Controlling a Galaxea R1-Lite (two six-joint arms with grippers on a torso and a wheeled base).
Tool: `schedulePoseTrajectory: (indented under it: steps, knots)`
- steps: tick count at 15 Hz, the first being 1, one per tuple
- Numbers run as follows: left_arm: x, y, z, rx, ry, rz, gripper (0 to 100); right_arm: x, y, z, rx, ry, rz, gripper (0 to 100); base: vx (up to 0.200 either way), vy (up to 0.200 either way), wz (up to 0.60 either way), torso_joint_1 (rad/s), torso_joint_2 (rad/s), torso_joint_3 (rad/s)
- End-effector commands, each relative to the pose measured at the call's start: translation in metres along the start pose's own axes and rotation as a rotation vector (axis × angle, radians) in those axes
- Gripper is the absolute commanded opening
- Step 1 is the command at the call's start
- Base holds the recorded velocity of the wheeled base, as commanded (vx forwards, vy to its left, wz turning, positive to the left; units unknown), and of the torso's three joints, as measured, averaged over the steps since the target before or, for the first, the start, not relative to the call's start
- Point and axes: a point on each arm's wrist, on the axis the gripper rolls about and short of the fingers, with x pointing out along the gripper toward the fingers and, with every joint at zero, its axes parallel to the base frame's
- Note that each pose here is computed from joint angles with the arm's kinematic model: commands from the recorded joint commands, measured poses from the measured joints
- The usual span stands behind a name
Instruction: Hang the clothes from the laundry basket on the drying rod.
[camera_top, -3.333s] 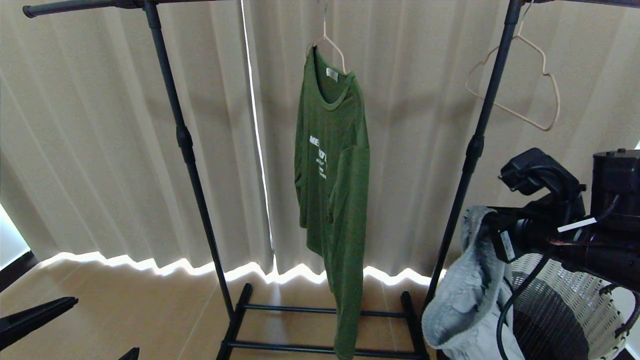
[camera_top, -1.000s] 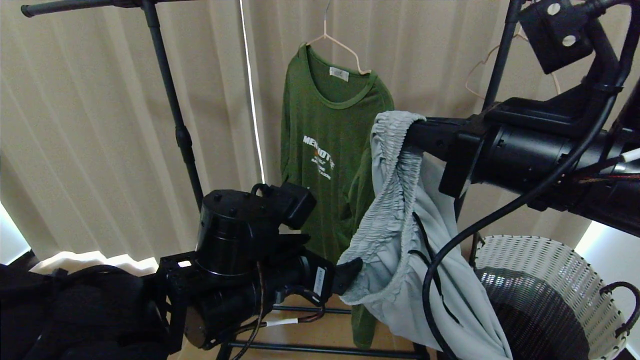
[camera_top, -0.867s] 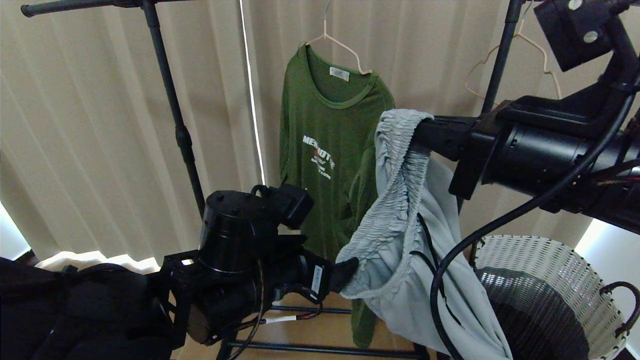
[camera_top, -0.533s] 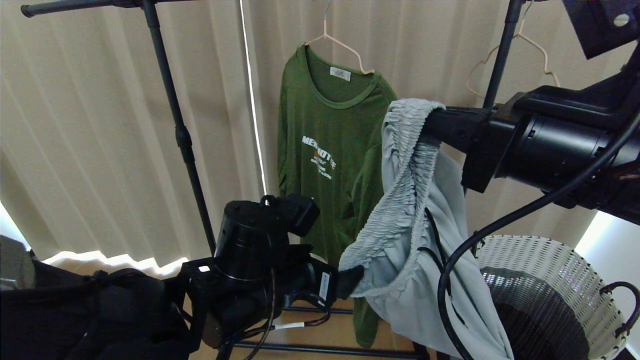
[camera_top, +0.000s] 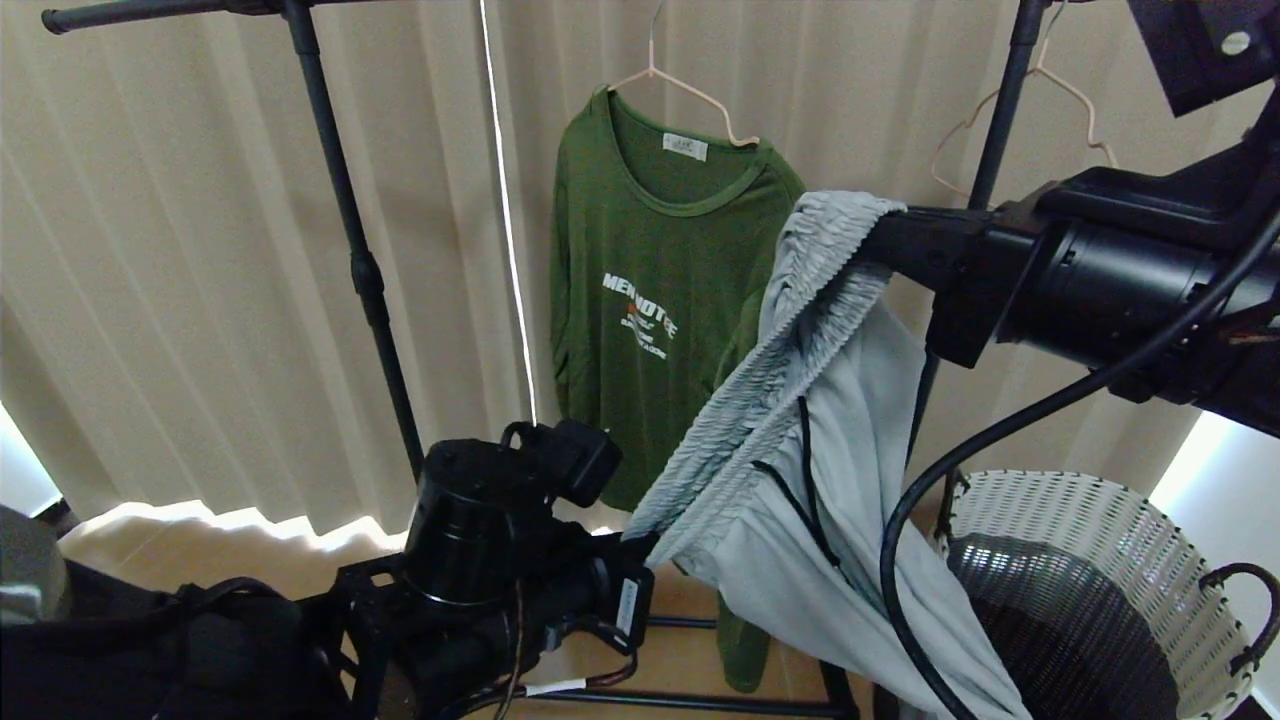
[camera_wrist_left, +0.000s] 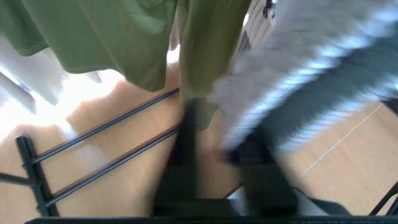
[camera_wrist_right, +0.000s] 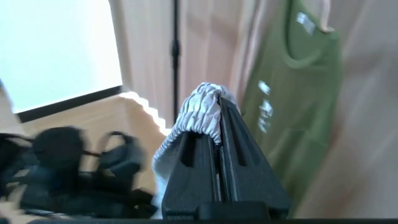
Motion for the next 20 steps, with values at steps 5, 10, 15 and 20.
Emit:
schedulePoseTrajectory:
  steps: [5, 10, 15, 20]
  knots:
    - [-0.113, 0.051, 0.046, 0.123, -0.292, 0.196, 0, 0.003, -0.036, -0.033, 0.0, 0.116, -0.14, 0, 0.0, 0.0, 0.0, 0.0, 0.0, 0.0]
    - [-0.166, 0.059, 0.108, 0.1, -0.416, 0.283, 0, 0.0, -0.049, -0.023, -0.056, 0.083, -0.192, 0, 0.0, 0.0, 0.0, 0.0, 0.0, 0.0]
    - [-0.187, 0.057, 0.18, 0.108, -0.65, 0.303, 0, -0.002, -0.067, 0.036, -0.118, -0.172, -0.262, 0, 0.0, 0.0, 0.0, 0.0, 0.0, 0.0]
    - [-0.18, 0.058, 0.184, 0.115, -0.645, 0.299, 0, 0.0, -0.072, 0.042, -0.122, -0.196, -0.281, 0, 0.0, 0.0, 0.0, 0.0, 0.0, 0.0]
